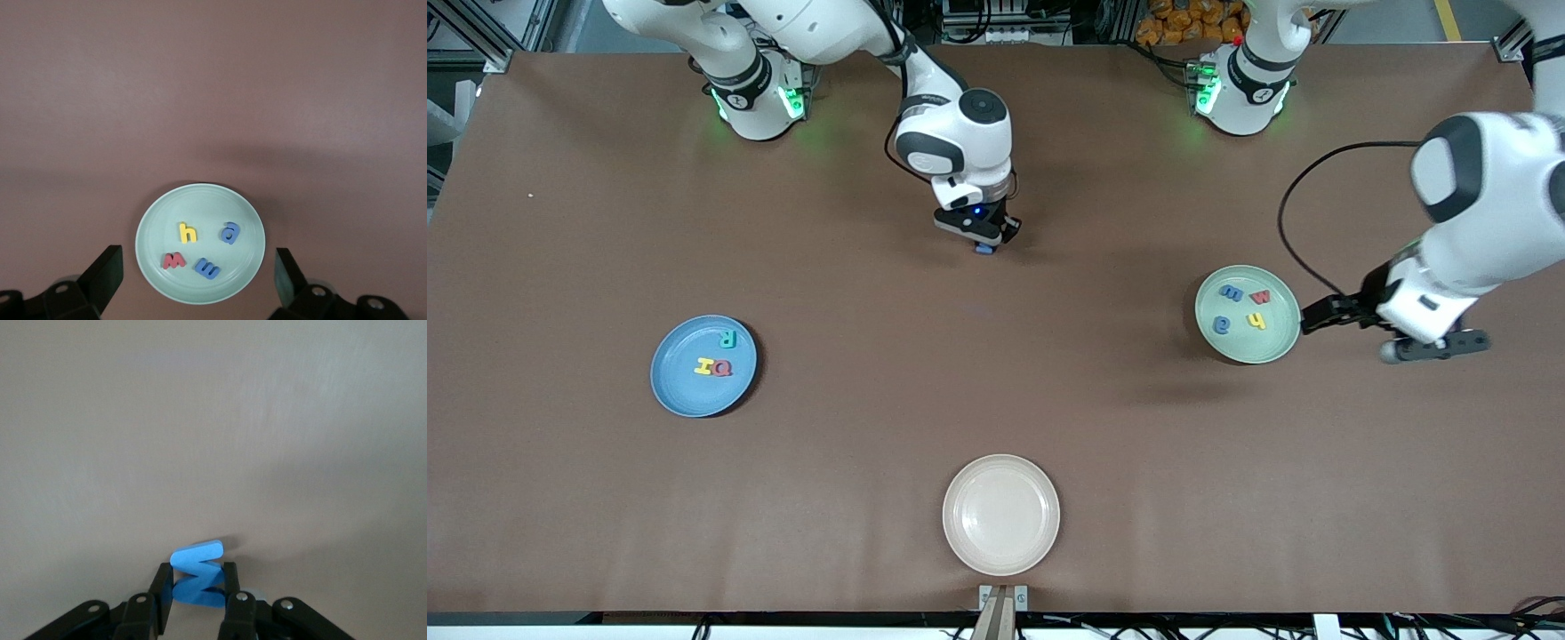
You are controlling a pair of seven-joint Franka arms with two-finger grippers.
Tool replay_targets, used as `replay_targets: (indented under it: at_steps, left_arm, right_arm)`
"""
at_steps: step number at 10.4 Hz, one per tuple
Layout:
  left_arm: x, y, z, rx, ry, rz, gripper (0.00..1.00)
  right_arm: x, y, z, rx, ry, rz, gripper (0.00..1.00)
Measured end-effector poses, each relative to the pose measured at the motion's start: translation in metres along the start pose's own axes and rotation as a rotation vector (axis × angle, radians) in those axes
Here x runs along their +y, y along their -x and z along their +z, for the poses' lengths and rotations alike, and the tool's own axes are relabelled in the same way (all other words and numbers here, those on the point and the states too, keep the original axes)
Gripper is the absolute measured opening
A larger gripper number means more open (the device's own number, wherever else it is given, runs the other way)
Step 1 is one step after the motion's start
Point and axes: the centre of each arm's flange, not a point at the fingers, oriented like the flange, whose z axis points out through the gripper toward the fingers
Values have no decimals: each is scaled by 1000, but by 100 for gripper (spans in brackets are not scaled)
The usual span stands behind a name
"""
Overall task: Sort uppercase to blue plate, lowercase to green plate
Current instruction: 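Carry the blue w with the right gripper to the blue plate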
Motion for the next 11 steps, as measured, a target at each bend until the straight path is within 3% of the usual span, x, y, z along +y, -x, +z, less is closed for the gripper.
replay_targets:
  at_steps: [3,5,9,11]
  left_arm:
    - [-19,-10,-57,19,2,12,100]
    - [-36,-12,-95,68,6,7,100]
    - [-38,-10,-153,130,13,8,100]
    - [-41,-11,-159,139,13,4,100]
  right_arm:
    - [26,-117,-17,50,1,56,35]
    - [66,-197,-16,69,25,72,35]
    - [184,-326,-11,63,173,68,35]
    - [250,-366,1,17,282,73,35]
